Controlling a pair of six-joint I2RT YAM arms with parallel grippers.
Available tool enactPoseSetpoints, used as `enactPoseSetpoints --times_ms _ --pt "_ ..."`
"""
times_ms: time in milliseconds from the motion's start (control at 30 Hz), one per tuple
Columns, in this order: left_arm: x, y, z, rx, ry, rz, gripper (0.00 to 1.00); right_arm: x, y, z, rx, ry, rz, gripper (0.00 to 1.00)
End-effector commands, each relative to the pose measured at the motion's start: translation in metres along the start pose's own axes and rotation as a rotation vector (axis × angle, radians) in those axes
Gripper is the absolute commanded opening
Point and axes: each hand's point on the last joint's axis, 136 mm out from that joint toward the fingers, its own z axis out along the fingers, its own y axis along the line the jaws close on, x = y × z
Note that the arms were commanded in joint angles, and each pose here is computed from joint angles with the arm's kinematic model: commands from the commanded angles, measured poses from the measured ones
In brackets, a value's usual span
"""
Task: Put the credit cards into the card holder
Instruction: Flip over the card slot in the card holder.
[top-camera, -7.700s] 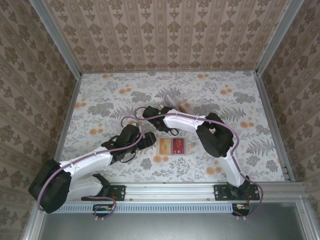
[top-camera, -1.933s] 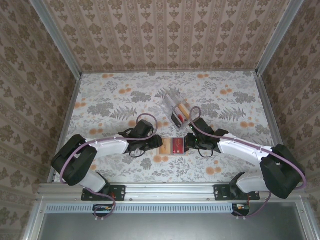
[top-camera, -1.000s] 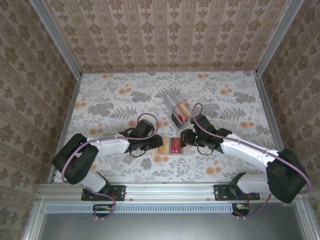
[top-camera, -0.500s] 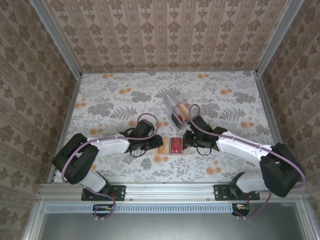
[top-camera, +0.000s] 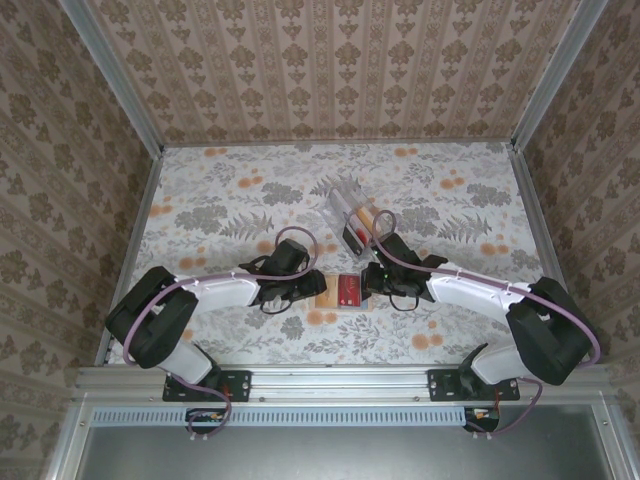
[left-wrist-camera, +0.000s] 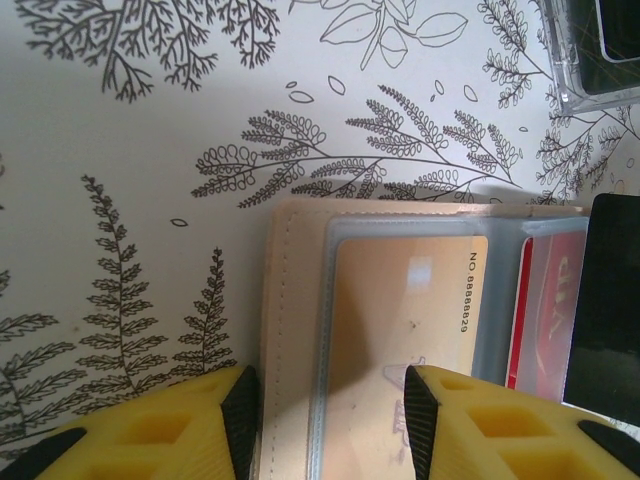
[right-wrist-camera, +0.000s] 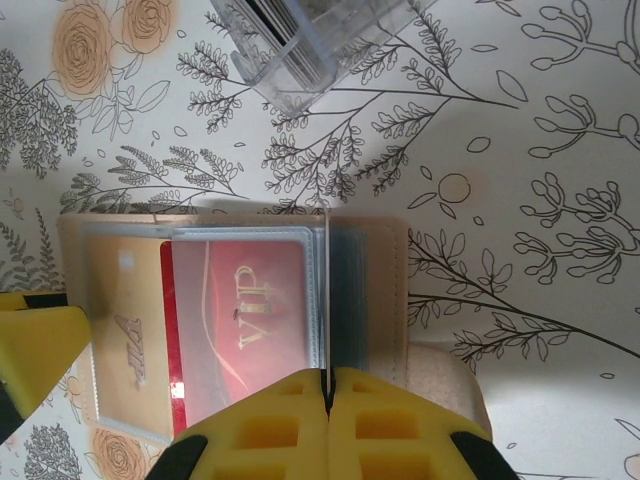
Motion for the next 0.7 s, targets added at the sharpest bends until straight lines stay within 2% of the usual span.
enactPoseSetpoints --times_ms 0,300,667 --pt "0.007 -0.003 0.005 0.005 0.037 0.013 0.45 0.004 0.002 -0.002 -0.005 0.013 0.007 0.01" --pt "0.008 -0.003 0.006 0.003 0.04 0.014 0.45 -0.01 0.027 -0.031 -0.079 -0.035 -0.015 0.01" --pt "0.007 -0.005 0.005 0.008 0.036 0.015 0.45 -0.012 0.055 -0.037 -0.156 -0.026 -0.033 0.02"
